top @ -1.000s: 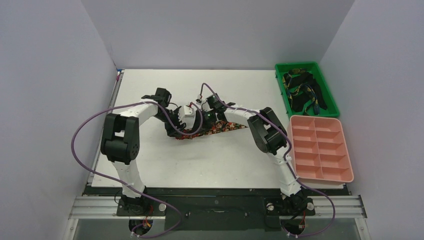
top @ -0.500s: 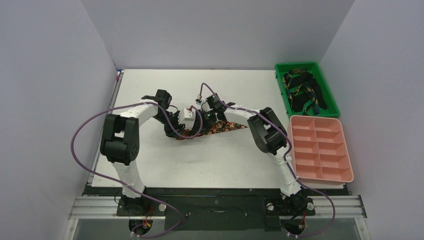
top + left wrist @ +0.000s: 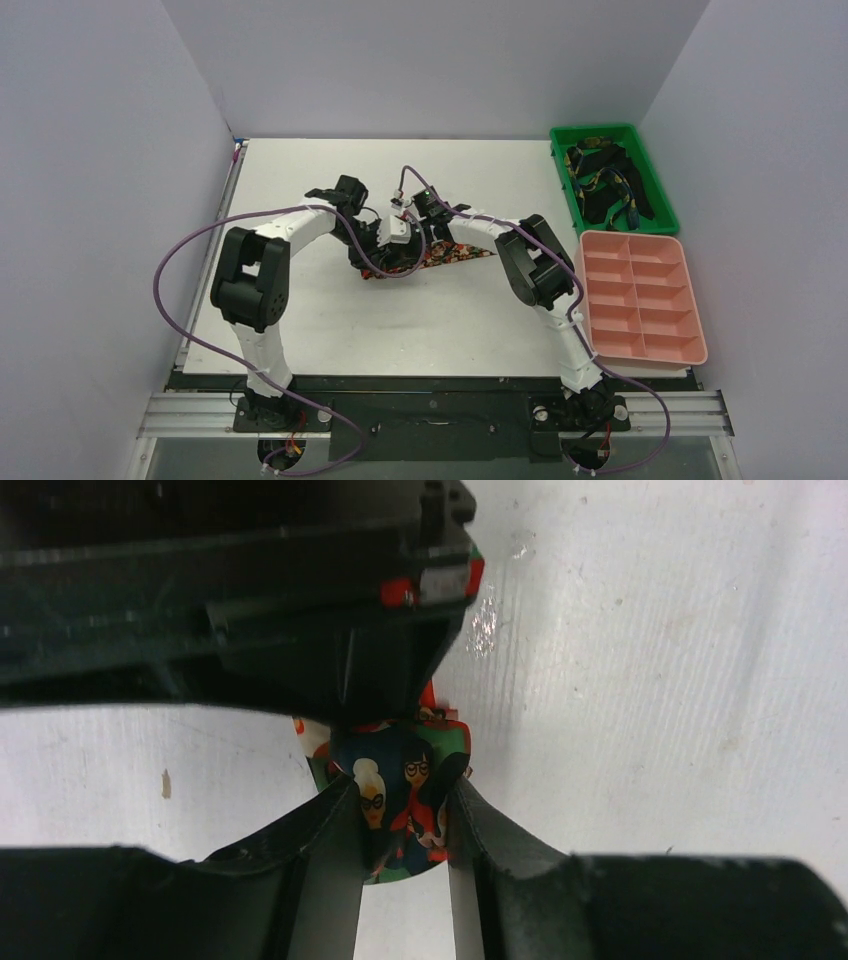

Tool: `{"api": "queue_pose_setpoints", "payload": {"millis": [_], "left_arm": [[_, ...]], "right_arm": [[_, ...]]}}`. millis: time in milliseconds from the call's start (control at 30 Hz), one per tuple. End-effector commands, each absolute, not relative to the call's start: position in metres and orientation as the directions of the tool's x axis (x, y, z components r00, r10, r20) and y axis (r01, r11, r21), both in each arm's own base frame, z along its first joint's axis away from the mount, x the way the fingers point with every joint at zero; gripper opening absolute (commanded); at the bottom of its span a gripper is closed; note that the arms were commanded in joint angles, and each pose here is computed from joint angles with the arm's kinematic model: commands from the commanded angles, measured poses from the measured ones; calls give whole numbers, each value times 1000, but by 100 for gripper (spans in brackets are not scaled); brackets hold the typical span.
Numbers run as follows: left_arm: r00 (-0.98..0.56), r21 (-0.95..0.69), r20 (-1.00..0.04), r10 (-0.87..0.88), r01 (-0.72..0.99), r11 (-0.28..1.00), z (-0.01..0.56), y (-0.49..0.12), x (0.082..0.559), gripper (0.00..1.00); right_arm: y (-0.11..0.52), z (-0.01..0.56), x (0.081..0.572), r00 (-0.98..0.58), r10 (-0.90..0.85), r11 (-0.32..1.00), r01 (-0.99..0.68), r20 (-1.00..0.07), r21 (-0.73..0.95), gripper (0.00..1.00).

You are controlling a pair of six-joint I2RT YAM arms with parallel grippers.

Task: Roll the ties
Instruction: Roll the tie at the center of the board.

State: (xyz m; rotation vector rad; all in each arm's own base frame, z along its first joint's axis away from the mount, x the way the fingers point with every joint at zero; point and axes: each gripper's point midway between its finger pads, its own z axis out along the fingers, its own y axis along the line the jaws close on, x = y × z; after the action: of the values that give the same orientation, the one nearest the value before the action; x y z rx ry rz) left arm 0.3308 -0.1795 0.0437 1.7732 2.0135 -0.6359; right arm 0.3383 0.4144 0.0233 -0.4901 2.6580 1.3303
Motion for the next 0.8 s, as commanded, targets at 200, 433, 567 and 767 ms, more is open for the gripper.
{"api": "queue_pose_setpoints", "payload": {"millis": [200, 433, 567, 767], "left_arm": [[-91, -35, -517, 851, 996, 85, 23, -205, 350, 30], [-94, -79, -462, 882, 995, 64, 5, -186, 342, 24], [-88, -85, -464, 882, 995, 54, 6, -187, 343, 22], [-82, -92, -477, 875, 995, 43, 9, -190, 344, 22]], "right_arm": [[398, 9, 336, -950, -207, 624, -314, -236, 716, 0], [394, 46, 343, -959, -146, 507, -284, -243, 814, 3], [384, 58, 351, -966, -121, 487, -260, -230, 834, 11], [367, 79, 360, -969, -81, 466, -242, -231, 851, 24]]}}
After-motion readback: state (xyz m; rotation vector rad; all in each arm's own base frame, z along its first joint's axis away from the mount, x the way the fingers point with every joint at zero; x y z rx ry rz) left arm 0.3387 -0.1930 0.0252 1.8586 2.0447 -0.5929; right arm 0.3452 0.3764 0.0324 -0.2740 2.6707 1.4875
